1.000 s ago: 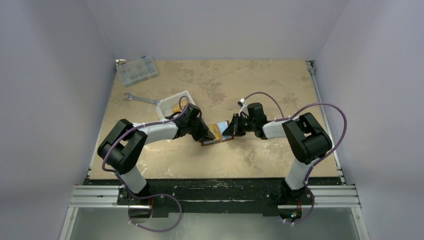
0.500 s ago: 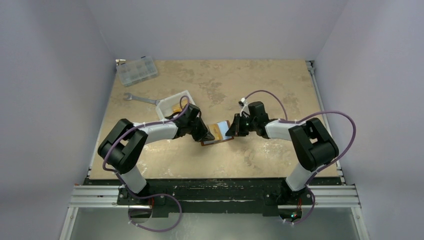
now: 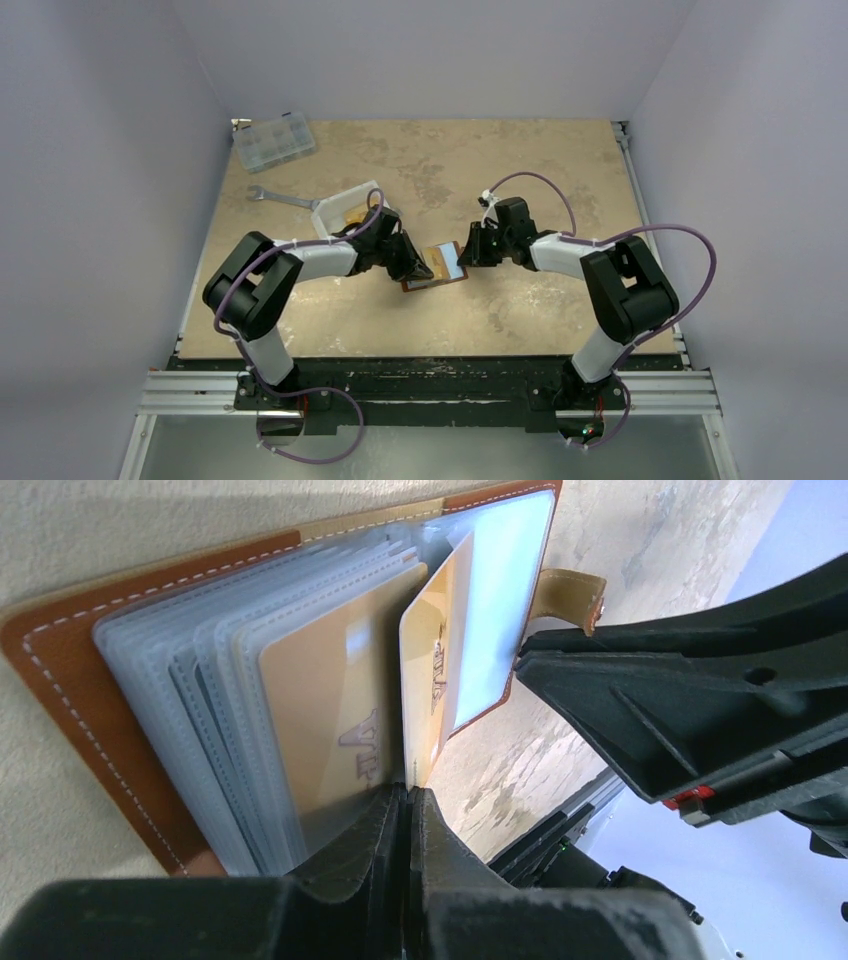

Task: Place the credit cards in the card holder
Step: Insert the credit card into the card holder.

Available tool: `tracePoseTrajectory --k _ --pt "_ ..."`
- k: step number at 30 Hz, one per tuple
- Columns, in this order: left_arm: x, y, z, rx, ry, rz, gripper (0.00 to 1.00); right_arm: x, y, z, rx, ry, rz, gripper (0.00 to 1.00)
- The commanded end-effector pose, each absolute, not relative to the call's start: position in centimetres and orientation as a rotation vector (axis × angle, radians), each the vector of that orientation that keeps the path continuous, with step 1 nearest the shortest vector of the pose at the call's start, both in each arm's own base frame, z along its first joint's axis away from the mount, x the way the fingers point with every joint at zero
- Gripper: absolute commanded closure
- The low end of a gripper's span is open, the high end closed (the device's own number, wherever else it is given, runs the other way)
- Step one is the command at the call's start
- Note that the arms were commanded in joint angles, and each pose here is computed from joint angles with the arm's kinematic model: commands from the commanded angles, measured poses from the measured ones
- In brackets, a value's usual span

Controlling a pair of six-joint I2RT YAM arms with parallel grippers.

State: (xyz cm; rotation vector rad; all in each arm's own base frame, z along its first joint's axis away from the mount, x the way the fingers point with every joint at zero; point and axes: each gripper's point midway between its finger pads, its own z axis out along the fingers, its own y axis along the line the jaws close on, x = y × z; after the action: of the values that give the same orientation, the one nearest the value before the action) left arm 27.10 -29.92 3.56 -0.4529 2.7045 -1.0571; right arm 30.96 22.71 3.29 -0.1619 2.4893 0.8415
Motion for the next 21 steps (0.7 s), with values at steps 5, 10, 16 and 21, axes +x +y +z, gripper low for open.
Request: tracePoseTrajectory --k 5,10,16,21 --pt "25.6 -27.9 -1.3 -0.406 2.814 -0.892 1.00 32.1 22.7 2.7 -0.183 2.484 0.806 0.83" --pt "26.1 -29.1 -1.3 -0.365 2.799 -0.933 1.00 31.9 22.9 2.6 -0.187 2.490 0.818 0.88" --pt "26.4 -29.1 -1.3 -0.304 2.820 -0.885 1.00 31.8 22.9 2.5 -0.189 2.490 0.825 0.90" --pt "26.6 -28.2 -0.5 -0.306 2.821 -0.804 0.75 31.8 22.9 2.6 -0.194 2.486 0.828 0.90"
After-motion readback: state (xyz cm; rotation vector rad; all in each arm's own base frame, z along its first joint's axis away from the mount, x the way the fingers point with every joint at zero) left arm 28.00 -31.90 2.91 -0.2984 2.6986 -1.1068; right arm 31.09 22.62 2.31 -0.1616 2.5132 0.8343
